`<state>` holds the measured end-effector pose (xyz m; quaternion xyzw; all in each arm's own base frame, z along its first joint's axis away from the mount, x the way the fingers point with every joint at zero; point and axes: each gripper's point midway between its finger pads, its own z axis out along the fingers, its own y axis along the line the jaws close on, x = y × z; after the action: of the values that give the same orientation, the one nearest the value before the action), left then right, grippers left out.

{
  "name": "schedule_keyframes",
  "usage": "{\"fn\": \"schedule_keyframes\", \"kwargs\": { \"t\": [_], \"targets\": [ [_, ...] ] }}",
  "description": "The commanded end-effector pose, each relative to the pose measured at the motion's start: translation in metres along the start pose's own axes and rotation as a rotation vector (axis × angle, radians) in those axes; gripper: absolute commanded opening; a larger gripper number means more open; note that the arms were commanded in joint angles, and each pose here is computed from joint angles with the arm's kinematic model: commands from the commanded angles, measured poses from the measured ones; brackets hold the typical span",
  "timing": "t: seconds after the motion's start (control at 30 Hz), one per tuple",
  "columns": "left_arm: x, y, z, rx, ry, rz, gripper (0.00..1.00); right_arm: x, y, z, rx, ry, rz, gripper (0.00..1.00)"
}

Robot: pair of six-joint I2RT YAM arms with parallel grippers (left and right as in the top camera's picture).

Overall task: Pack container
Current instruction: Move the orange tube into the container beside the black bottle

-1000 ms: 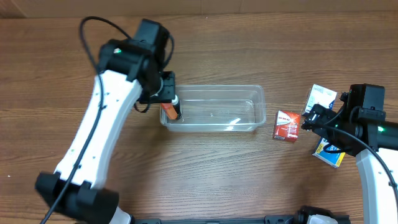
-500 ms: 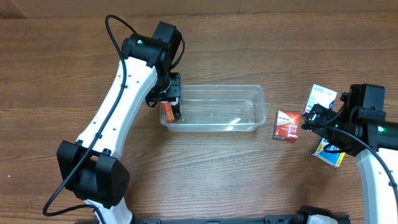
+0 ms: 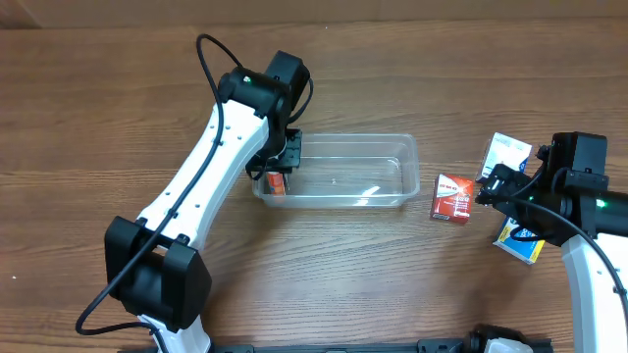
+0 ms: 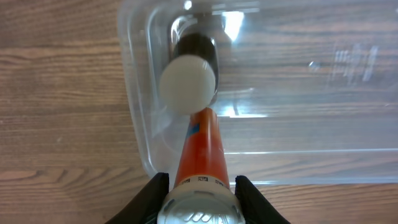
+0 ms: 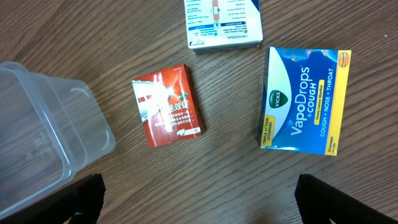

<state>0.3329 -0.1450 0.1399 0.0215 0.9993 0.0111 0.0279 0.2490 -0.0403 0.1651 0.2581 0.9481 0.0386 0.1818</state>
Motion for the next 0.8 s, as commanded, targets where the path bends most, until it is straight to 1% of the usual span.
{"fn": "schedule_keyframes", "kwargs": {
  "t": [0.0,0.23,0.3,0.4,0.77],
  "targets": [
    [0.0061,0.0033,0.0131,-0.029,0.025,-0.004,0.05,-0.0064,0.0036,-0.0054,-0.017,-0.022,0.002,1.0],
    [0.0048,0.0054,0.0195,-0.043,0.017,-0.003,0.05,-0.0064,0.0036,-0.0054,-0.017,-0.021,0.002,1.0],
    [0.0045,0.0064,0.0195,-0.048,0.015,-0.003,0.05,-0.0064,0.0036,-0.0054,-0.017,-0.021,0.002,1.0],
    [0.0044,0.0066,0.0195,-0.049,0.014,-0.003,0.09,-0.0064,0.0036,-0.0054,-0.017,-0.022,0.002,1.0],
    [-0.0026,0.0042,0.0197,-0.04,-0.015,-0.005,0.09,-0.0064,0.0036,-0.0054,-0.017,-0.022,0.002,1.0]
  ]
}}
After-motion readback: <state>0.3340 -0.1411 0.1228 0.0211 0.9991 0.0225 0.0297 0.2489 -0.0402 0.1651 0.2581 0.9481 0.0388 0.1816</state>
